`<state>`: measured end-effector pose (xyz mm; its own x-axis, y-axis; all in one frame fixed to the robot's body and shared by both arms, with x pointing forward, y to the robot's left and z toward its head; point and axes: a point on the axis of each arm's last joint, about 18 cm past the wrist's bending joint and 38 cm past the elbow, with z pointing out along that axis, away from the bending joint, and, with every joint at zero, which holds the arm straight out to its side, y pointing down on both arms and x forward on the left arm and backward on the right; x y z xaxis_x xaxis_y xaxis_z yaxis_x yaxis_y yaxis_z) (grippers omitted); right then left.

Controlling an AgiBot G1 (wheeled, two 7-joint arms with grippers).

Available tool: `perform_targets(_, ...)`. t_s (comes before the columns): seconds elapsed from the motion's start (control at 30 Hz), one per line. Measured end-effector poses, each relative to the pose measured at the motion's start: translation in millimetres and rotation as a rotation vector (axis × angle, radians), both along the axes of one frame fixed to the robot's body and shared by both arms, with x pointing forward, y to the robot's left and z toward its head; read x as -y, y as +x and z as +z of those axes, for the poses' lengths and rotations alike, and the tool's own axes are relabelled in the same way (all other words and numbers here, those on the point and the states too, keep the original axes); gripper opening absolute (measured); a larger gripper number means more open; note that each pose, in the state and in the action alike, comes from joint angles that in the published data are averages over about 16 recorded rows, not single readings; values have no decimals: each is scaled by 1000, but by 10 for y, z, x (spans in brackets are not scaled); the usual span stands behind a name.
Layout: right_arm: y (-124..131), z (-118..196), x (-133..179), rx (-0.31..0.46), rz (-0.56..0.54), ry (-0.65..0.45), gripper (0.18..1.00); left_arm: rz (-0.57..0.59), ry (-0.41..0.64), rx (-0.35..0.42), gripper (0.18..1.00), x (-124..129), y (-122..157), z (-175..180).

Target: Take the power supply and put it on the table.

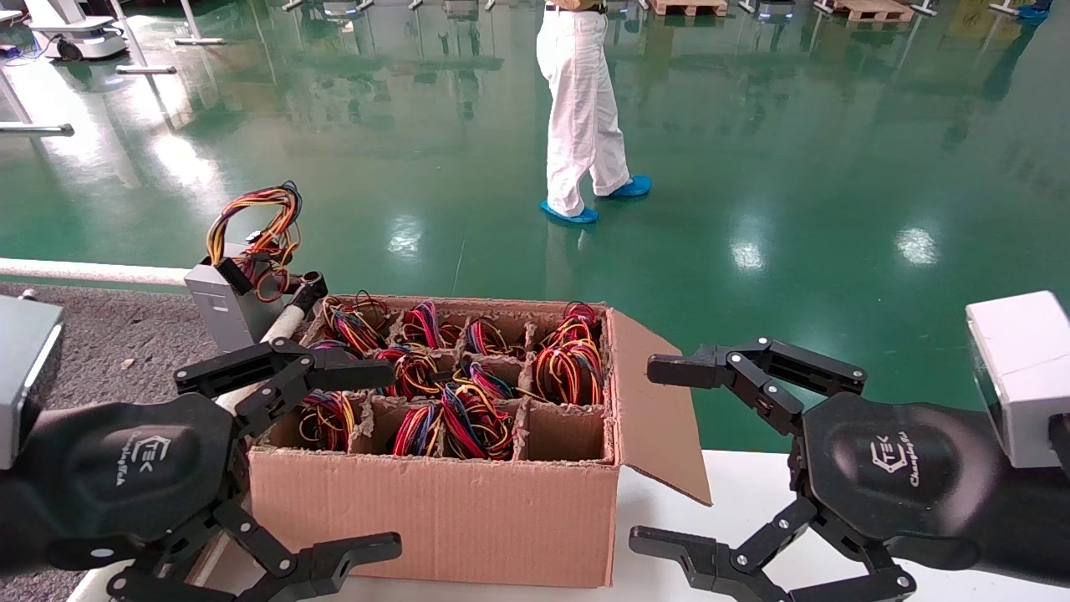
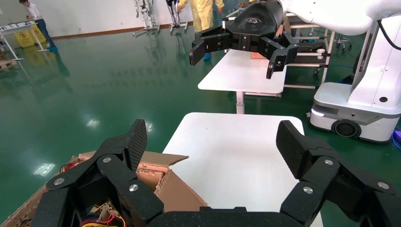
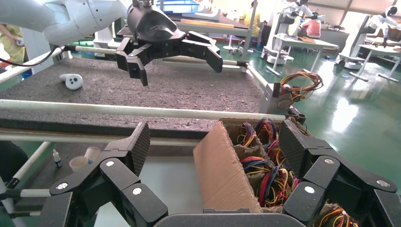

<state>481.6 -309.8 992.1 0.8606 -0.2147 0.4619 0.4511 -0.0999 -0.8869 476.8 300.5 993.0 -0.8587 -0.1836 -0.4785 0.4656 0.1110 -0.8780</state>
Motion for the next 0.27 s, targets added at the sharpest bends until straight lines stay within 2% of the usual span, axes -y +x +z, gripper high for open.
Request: perform_targets(0.27,0,0,0,0,0,0,1000,0,0,0,1001,0,1,1)
